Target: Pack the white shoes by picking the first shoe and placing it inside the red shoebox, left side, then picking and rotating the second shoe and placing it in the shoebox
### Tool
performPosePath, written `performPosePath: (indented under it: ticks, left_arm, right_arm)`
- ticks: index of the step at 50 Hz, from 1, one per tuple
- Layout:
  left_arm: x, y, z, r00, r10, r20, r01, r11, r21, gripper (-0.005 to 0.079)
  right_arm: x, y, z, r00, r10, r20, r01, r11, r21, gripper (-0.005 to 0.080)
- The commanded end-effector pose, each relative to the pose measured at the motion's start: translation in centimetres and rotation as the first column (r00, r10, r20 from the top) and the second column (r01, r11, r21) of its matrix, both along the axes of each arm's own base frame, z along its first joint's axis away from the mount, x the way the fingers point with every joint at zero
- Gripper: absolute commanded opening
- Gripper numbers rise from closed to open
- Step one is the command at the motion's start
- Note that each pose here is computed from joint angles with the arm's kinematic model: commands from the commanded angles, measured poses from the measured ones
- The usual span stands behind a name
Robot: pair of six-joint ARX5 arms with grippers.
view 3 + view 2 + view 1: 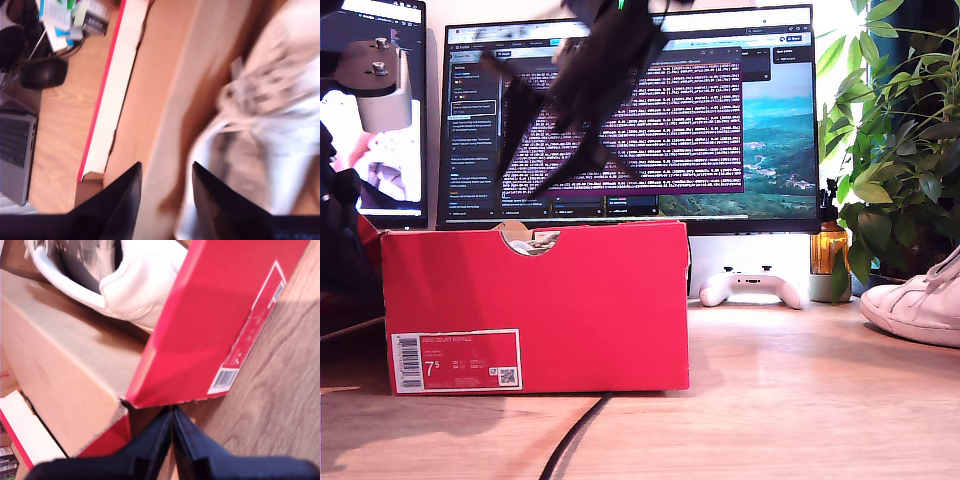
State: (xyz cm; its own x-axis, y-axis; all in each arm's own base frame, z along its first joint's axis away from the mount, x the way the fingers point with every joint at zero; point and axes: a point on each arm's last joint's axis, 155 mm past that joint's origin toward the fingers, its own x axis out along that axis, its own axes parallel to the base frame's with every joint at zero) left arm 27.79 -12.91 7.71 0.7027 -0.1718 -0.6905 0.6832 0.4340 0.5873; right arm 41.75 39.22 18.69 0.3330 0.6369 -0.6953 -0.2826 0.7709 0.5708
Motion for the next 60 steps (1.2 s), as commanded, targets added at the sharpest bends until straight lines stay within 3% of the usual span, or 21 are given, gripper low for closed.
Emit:
performPosePath:
  ticks: [1, 10, 19, 25, 29, 31, 39, 45, 53, 60]
  left_arm:
    - [0.1, -0.3, 0.2, 1.0, -0.003, 0.006, 0.003, 1.0, -0.007, -0.0018]
    - [0.1, -0.3, 0.2, 1.0, -0.003, 0.006, 0.003, 1.0, -0.007, -0.0018]
    - [0.1, -0.3, 0.2, 1.0, -0.003, 0.006, 0.003, 1.0, -0.007, -0.0018]
    - [0.2, -0.3, 0.3, 1.0, -0.003, 0.006, 0.003, 1.0, -0.007, -0.0018]
    - [0.2, -0.3, 0.3, 1.0, -0.003, 0.006, 0.003, 1.0, -0.007, -0.0018]
    - [0.2, -0.3, 0.3, 1.0, -0.003, 0.006, 0.003, 1.0, -0.007, -0.0018]
    - [0.2, -0.3, 0.3, 1.0, -0.003, 0.006, 0.003, 1.0, -0.007, -0.0018]
    - [0.1, -0.3, 0.2, 1.0, -0.003, 0.006, 0.003, 1.0, -0.007, -0.0018]
    - [0.1, -0.3, 0.2, 1.0, -0.003, 0.006, 0.003, 1.0, -0.007, -0.0018]
    - [0.1, -0.3, 0.2, 1.0, -0.003, 0.006, 0.003, 1.0, -0.007, -0.0018]
  right_arm:
    - [1.3, -2.4, 0.7, 0.999, -0.042, -0.013, 0.042, 0.999, -0.011, 0.0286]
    - [1.1, -6.0, 1.5, 0.992, -0.04, -0.119, 0.039, 0.999, -0.011, 0.0286]
    - [0.3, -10.2, -0.1, 0.972, -0.111, -0.207, 0.084, 0.988, -0.132, 0.0286]
    - [0.3, -15.0, -2.2, 0.912, -0.355, -0.208, 0.27, 0.898, -0.348, 0.0286]
    - [0.2, -17.3, -2.7, 0.86, -0.475, -0.186, 0.364, 0.826, -0.429, 0.0286]
    - [0.2, -17.7, -2.8, 0.82, -0.539, -0.191, 0.421, 0.795, -0.435, 0.0285]
    - [-0.3, -20.2, -3.1, 0.765, -0.628, -0.143, 0.483, 0.706, -0.518, 0.0283]
    - [-0.1, -21.5, -2.9, 0.751, -0.654, -0.091, 0.51, 0.662, -0.55, 0.0288]
    - [0.3, -23.0, -2.0, 0.721, -0.689, -0.066, 0.554, 0.632, -0.542, 0.0397]
    - [0.0, -25.4, -0.9, 0.679, -0.733, -0.025, 0.607, 0.581, -0.542, 0.0431]
